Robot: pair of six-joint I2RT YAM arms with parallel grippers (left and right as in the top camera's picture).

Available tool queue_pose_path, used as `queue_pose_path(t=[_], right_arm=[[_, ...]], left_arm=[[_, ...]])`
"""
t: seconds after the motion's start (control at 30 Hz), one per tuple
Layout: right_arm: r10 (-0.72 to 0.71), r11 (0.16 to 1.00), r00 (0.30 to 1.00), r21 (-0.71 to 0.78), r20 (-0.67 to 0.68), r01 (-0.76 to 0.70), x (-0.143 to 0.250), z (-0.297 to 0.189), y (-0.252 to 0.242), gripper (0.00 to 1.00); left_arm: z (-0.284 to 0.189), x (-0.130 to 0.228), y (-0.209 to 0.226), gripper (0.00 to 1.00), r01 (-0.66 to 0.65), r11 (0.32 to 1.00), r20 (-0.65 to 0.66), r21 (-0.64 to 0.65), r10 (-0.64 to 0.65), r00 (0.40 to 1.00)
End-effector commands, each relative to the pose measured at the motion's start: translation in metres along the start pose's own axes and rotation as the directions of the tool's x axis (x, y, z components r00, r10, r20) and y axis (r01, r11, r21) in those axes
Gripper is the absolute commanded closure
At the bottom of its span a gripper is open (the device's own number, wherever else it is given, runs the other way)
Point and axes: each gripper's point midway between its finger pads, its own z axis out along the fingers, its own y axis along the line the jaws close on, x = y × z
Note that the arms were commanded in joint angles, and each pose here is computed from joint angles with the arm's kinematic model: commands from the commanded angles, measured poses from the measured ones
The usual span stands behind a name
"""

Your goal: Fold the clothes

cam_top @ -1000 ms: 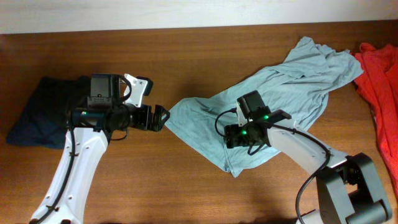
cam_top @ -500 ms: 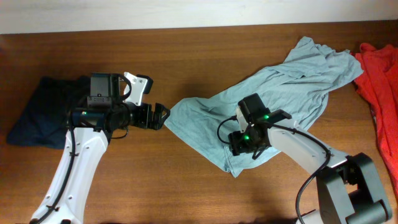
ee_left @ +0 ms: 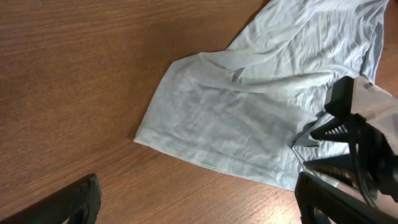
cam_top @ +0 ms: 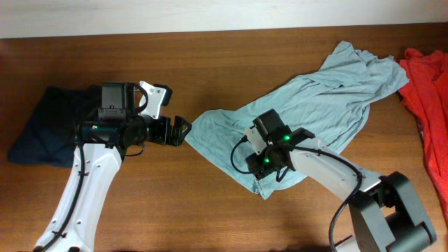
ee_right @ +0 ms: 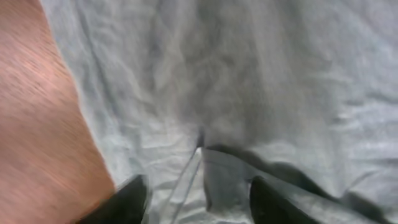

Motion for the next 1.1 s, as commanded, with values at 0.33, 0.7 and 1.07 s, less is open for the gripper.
queue_pose_path(t=[0.33, 0.7, 1.07], right_arm=[[0.472, 0.771, 0.869, 0.41, 0.147, -0.488, 0.023, -0.046, -0.076, 0.96], [0.697, 0.117, 0.377, 0.421, 0.61, -0.899, 0.142, -0.212, -0.147, 0.96], [0.658, -0.023, 0.204, 0.29, 0.725, -0.957, 0.178, -0.25, -0.153, 0.96]], left_arm=[[-0.003, -0.005, -0.004, 0.01, -0.011, 1.0, 0.012, 0.011, 0.011, 1.0], [-0.003, -0.01, -0.004, 0.01, -0.019, 1.0, 0.029, 0.009, 0.019, 0.999], [0.007, -0.007, -0.033, 0.01, -0.128, 0.99, 0.01, 0.057, 0.128, 0.992]])
